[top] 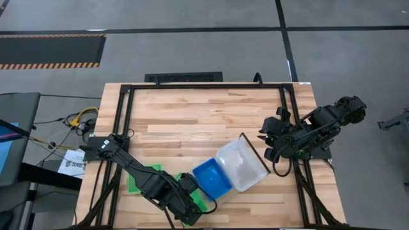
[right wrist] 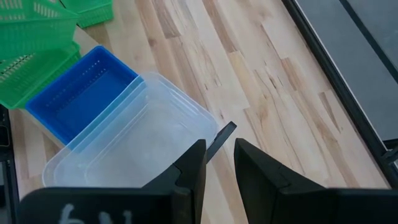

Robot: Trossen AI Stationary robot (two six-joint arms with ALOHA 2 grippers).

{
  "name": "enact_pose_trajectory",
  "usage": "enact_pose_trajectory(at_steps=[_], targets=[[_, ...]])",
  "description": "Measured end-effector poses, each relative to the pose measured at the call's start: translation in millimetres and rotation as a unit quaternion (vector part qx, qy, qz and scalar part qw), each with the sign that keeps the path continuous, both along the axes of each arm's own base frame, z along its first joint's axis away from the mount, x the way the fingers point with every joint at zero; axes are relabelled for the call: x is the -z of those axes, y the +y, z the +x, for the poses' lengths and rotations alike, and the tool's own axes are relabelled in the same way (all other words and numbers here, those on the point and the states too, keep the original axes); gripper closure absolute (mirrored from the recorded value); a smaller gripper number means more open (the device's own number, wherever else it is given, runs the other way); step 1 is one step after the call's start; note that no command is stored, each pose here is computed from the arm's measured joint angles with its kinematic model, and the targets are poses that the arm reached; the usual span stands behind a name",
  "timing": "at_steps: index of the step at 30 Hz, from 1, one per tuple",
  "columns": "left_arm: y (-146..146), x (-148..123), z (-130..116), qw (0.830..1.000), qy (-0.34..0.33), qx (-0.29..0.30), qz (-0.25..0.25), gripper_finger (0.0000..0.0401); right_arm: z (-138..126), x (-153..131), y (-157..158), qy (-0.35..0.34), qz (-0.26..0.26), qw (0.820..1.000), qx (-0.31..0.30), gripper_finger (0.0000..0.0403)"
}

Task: Stack baskets on shelf by color
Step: Stack the top green basket on top of the other green basket on the shelf

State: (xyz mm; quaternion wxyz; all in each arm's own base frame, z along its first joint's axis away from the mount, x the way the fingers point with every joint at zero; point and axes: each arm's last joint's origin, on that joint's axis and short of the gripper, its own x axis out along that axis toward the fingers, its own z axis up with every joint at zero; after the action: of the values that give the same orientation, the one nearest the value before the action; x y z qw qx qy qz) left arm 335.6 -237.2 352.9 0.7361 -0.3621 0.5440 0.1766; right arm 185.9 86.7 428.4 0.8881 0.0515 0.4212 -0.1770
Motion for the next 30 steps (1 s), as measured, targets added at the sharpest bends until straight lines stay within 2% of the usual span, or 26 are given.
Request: enact_pose_trajectory(at_steps=[21,30], targets=[[2,0,2,1.000,-0.006,0.025,0.013,0.0399,0,0,0,0.006,-0.009,1.000,-0.011,0.0297],[-6,17,9,0.999,0.030,0.045,-0.003,0.0399,-1,0,0,0.009,-0.011,1.000,-0.012,0.0297]])
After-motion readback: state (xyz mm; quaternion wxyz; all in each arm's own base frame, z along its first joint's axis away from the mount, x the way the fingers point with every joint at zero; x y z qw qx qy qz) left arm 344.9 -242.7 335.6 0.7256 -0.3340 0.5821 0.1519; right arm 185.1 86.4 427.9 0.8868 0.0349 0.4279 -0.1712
